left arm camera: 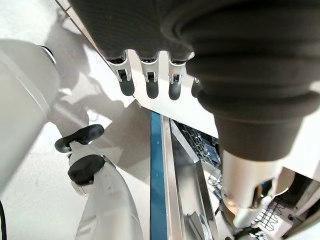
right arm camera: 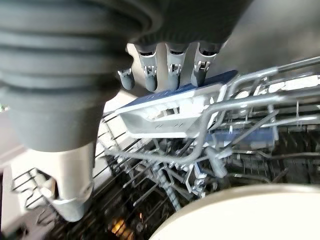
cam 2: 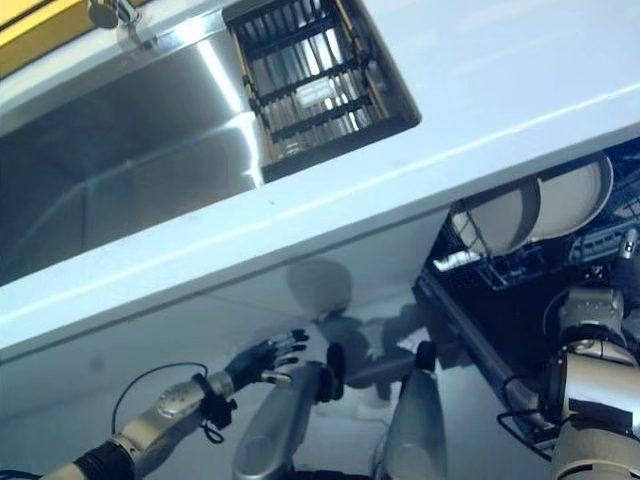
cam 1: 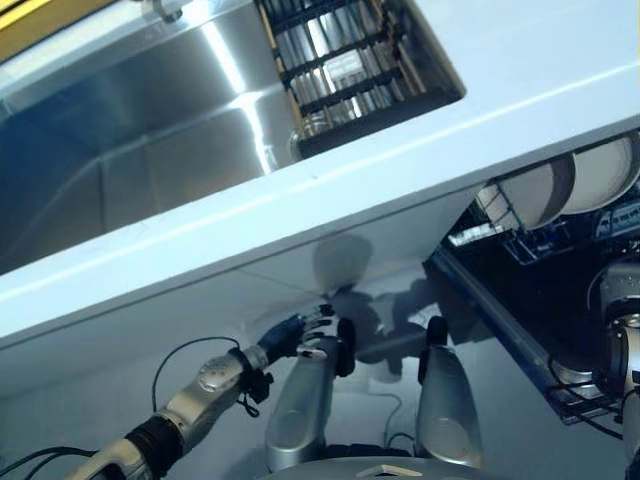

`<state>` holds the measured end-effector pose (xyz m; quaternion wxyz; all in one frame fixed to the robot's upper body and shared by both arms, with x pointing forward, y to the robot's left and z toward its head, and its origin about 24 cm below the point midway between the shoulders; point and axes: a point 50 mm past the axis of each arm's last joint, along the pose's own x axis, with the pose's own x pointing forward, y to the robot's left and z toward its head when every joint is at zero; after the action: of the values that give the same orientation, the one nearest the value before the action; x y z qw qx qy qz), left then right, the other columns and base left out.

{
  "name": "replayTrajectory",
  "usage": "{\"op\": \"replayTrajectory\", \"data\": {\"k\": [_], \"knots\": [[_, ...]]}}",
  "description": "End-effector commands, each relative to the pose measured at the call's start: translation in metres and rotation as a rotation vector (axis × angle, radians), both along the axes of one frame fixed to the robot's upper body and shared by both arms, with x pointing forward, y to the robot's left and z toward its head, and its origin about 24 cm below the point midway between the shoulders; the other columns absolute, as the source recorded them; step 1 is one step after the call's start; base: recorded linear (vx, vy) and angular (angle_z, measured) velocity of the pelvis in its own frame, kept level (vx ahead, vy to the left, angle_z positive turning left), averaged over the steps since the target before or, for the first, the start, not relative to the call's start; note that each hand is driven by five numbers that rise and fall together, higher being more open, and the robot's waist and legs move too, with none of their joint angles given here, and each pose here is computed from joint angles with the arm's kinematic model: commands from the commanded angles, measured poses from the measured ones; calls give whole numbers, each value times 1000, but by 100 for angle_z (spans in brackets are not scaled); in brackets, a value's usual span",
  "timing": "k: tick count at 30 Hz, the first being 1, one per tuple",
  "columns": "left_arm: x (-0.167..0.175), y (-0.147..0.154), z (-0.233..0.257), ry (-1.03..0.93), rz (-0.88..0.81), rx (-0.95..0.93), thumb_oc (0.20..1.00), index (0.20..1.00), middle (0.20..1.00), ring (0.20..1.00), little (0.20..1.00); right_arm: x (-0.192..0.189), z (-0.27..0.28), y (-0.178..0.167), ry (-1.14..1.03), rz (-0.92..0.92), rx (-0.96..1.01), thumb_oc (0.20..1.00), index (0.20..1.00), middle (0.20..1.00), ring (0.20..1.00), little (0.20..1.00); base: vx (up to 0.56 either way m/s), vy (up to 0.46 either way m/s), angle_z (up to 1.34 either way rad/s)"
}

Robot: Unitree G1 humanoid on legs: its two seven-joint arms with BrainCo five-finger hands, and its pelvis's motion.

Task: Pick up plates and place into dishwasher.

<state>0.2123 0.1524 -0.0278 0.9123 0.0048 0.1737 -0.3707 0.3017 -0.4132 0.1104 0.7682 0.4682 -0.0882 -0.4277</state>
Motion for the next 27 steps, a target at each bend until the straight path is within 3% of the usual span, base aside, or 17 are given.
{"op": "replayTrajectory", "data": {"k": [1,27], "knots": [[2,10,19,-68,34,-44,1000,1000,1000,1000,1000,20,61,3,-171,59,-206,1000,1000,1000,1000,1000,-13,-19,15],[4,20,35,-134,38,-48,1000,1000,1000,1000,1000,26,91,5,-330,96,-231,1000,1000,1000,1000,1000,-5,-8,4]]}}
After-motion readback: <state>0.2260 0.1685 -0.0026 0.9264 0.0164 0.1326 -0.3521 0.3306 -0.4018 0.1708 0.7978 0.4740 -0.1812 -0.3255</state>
